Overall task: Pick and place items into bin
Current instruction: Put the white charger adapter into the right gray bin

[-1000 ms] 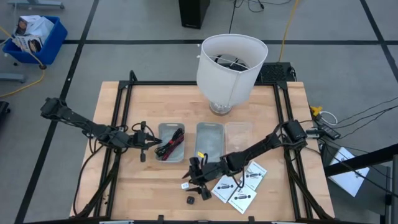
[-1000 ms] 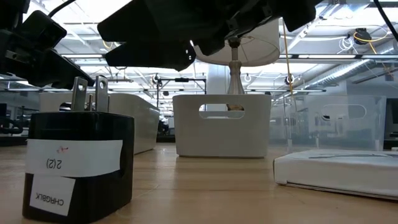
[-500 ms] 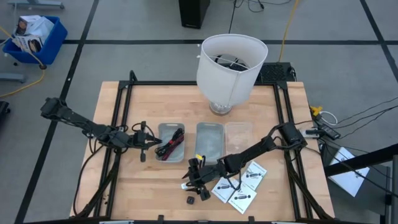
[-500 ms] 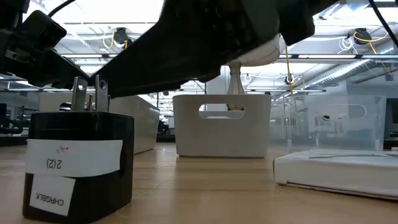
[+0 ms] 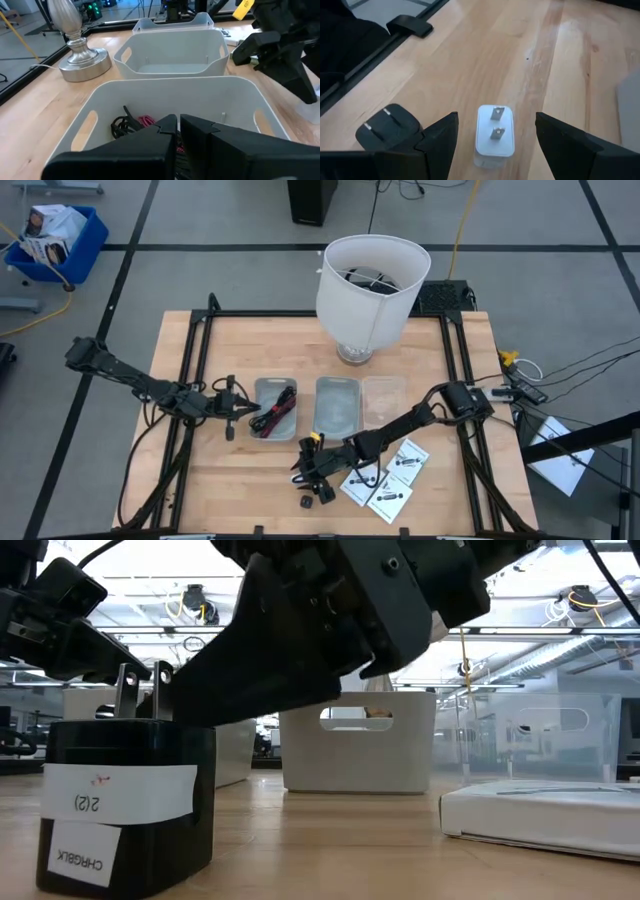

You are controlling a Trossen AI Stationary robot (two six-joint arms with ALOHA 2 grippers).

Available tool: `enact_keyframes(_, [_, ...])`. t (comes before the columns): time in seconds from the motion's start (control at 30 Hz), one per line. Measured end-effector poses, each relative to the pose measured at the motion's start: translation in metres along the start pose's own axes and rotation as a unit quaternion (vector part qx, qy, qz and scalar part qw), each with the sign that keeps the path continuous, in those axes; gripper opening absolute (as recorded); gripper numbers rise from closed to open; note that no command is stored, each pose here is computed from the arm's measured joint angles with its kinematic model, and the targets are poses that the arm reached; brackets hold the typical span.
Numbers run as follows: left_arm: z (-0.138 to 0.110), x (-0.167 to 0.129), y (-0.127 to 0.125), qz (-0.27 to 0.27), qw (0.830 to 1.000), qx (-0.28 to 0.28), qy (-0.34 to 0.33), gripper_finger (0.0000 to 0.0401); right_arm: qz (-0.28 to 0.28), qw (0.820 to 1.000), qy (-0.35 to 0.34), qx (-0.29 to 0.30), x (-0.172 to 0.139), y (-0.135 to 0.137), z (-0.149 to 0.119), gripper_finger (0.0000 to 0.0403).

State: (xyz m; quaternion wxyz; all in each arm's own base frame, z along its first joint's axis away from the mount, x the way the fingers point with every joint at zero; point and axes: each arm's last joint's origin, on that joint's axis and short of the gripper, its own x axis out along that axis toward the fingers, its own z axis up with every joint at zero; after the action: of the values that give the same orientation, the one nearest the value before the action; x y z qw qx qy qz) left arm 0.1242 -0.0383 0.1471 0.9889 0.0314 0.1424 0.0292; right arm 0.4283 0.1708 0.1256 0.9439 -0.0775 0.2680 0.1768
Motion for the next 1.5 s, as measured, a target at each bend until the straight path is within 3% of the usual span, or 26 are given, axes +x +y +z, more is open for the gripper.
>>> enact_keyframes(0.5, [0.0,0.0,0.0,0.0,1.0,0.004,0.0,0.0031,0.002,1.0,0.019,0.003,0.0,0.0,-0.003,0.0245])
enact_keyframes(1.0, [0.0,0.0,0.0,0.001,1.0,0.005,0.0,0.0031,0.024,1.0,0.015,-0.009,0.0,-0.003,-0.003,0.0096])
enact_keyframes(1.2, [0.0,0.0,0.0,0.001,1.0,0.005,0.0,0.0031,0.023,0.999,0.002,-0.026,-0.003,-0.004,0.002,0.0093])
enact_keyframes(1.5, [-0.001,0.0,0.0,0.001,1.0,0.007,0.002,0.0031,0.011,0.999,-0.042,-0.022,-0.037,-0.007,0.044,0.0095])
